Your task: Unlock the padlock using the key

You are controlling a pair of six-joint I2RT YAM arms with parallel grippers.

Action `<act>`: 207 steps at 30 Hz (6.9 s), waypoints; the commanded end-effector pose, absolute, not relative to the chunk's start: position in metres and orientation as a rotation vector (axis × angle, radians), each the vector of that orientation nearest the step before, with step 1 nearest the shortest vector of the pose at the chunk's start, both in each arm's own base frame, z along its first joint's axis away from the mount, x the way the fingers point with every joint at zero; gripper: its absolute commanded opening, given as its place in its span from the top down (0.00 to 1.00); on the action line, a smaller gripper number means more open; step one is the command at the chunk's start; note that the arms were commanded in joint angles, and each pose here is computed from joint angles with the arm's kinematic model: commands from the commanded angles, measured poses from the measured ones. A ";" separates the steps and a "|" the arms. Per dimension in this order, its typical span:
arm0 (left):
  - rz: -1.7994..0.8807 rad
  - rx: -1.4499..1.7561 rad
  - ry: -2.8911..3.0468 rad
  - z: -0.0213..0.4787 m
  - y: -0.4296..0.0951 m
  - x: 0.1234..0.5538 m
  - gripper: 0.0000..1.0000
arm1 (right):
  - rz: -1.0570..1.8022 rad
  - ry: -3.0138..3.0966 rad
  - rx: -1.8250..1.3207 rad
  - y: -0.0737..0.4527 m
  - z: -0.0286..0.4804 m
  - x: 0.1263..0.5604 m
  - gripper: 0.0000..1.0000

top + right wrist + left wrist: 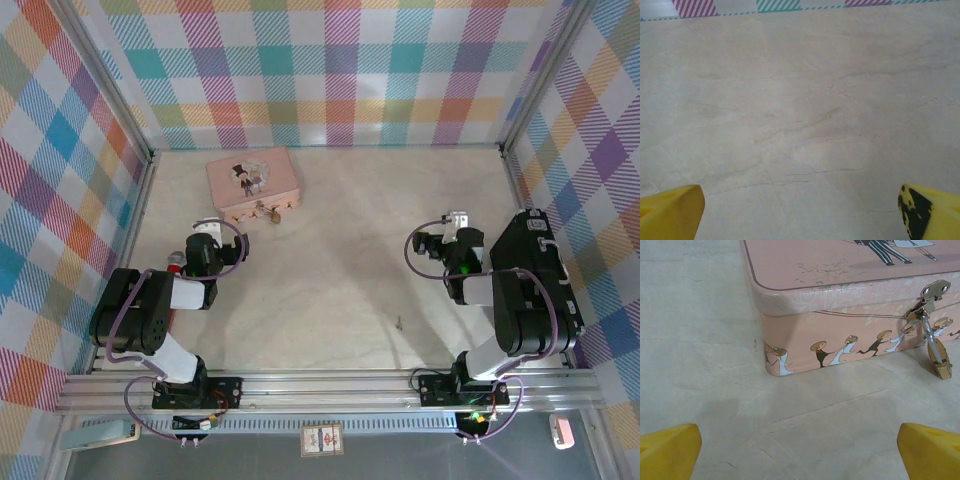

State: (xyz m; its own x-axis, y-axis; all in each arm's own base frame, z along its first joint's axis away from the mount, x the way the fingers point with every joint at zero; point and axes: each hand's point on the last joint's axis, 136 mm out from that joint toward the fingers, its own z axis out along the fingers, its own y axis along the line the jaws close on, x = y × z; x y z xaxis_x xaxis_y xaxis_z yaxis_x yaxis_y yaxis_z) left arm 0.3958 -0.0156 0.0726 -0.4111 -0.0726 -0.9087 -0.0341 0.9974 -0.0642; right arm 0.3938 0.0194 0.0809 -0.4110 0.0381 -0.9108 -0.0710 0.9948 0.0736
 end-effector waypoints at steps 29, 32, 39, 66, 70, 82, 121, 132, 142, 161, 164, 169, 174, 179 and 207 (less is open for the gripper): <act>-0.049 -0.066 1.972 0.081 -0.014 0.402 0.00 | 0.130 1.958 -0.027 0.020 0.091 0.399 0.01; -0.048 -0.067 1.973 0.081 -0.014 0.402 0.00 | 0.132 1.958 -0.029 0.020 0.091 0.399 0.01; -0.049 -0.066 1.974 0.081 -0.015 0.402 0.00 | 0.133 1.958 -0.028 0.020 0.091 0.399 0.01; -0.010 0.000 1.768 0.126 -0.026 0.364 0.00 | 0.148 1.916 -0.183 0.046 0.109 0.388 0.01; -0.021 0.053 1.784 0.142 -0.038 0.355 0.00 | 0.096 1.895 -0.321 0.069 0.121 0.382 0.01; -0.288 -0.087 1.785 0.233 -0.051 0.309 0.00 | 0.300 1.773 -0.528 0.135 0.197 0.342 0.01; -0.610 0.059 2.256 0.133 -0.142 0.224 0.00 | 0.623 2.774 0.408 0.129 0.106 0.153 0.12; -0.641 0.054 2.171 0.142 -0.140 0.223 0.00 | 0.576 2.831 0.639 0.121 0.056 0.138 0.44; -0.651 0.055 2.178 0.140 -0.142 0.224 0.00 | 0.554 2.815 0.697 0.121 0.035 0.144 0.66; -0.642 0.040 2.169 0.141 -0.139 0.224 0.00 | 0.574 2.855 0.641 0.133 0.024 0.150 0.75; -0.642 0.042 2.170 0.141 -0.140 0.224 0.00 | 0.570 2.858 0.639 0.133 0.022 0.151 0.75; -0.644 0.041 2.168 0.141 -0.140 0.224 0.00 | 0.557 2.873 0.632 0.134 0.017 0.151 0.76; -0.642 0.040 2.169 0.141 -0.139 0.224 0.00 | 0.545 2.892 0.633 0.134 0.013 0.149 0.77; -0.641 0.041 2.169 0.141 -0.139 0.224 0.00 | 0.542 2.902 0.634 0.135 0.010 0.148 0.79; -0.644 0.040 2.164 0.142 -0.139 0.224 0.00 | 0.514 2.898 0.594 0.137 0.013 0.152 0.77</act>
